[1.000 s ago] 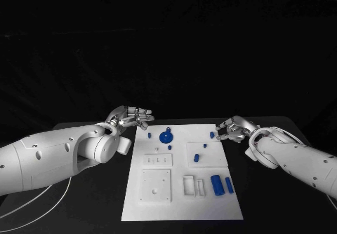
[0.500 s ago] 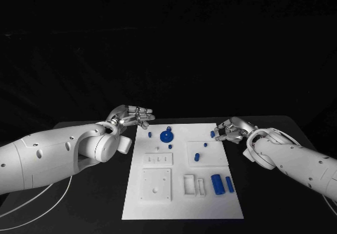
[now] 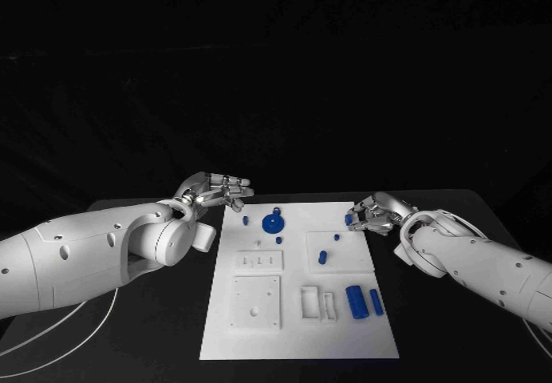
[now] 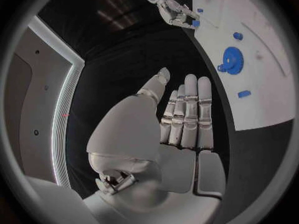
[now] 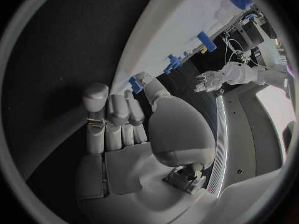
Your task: Assemble the parts on the task board
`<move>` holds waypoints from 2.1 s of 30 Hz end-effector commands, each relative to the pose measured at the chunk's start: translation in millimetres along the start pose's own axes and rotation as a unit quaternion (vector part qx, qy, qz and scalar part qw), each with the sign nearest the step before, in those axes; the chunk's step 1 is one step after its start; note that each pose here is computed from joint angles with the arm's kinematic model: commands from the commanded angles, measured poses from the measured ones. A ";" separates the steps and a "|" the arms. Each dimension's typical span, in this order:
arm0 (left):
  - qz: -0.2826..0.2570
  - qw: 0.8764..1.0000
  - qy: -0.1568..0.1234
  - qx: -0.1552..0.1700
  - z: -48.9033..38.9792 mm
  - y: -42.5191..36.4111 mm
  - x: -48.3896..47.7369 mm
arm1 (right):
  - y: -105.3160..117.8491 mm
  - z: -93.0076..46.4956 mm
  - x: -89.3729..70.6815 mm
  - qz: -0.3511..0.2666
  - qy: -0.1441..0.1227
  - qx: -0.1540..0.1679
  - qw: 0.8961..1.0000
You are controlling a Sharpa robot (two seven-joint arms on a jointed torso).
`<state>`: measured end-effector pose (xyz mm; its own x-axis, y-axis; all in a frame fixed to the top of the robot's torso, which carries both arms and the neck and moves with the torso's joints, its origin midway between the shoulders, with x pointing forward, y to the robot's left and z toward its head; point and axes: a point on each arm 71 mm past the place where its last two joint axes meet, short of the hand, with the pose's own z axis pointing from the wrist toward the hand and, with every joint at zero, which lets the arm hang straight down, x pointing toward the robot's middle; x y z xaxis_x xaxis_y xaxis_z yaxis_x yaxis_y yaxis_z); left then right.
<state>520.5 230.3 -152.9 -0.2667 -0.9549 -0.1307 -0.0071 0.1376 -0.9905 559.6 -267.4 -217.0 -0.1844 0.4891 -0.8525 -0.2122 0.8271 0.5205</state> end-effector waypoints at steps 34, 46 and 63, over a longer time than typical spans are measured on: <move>-0.001 1.000 0.011 0.001 0.8 -0.6 2.4 | 7.1 4.4 3.3 -0.009 -0.015 -0.012 1.000; 0.034 0.999 0.028 -0.018 9.2 -2.4 2.3 | 28.8 6.1 -10.4 -0.029 -0.030 -0.038 0.998; 0.146 0.976 0.118 -0.110 37.1 -27.0 28.6 | 93.4 15.1 -14.4 -0.053 -0.026 -0.084 0.995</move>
<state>550.3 193.6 -127.6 -0.4338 -0.8437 -0.3162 -0.0591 0.3769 -0.9244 557.4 -197.9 -157.5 -0.1087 0.4552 -0.8837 -0.3915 0.7976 0.4590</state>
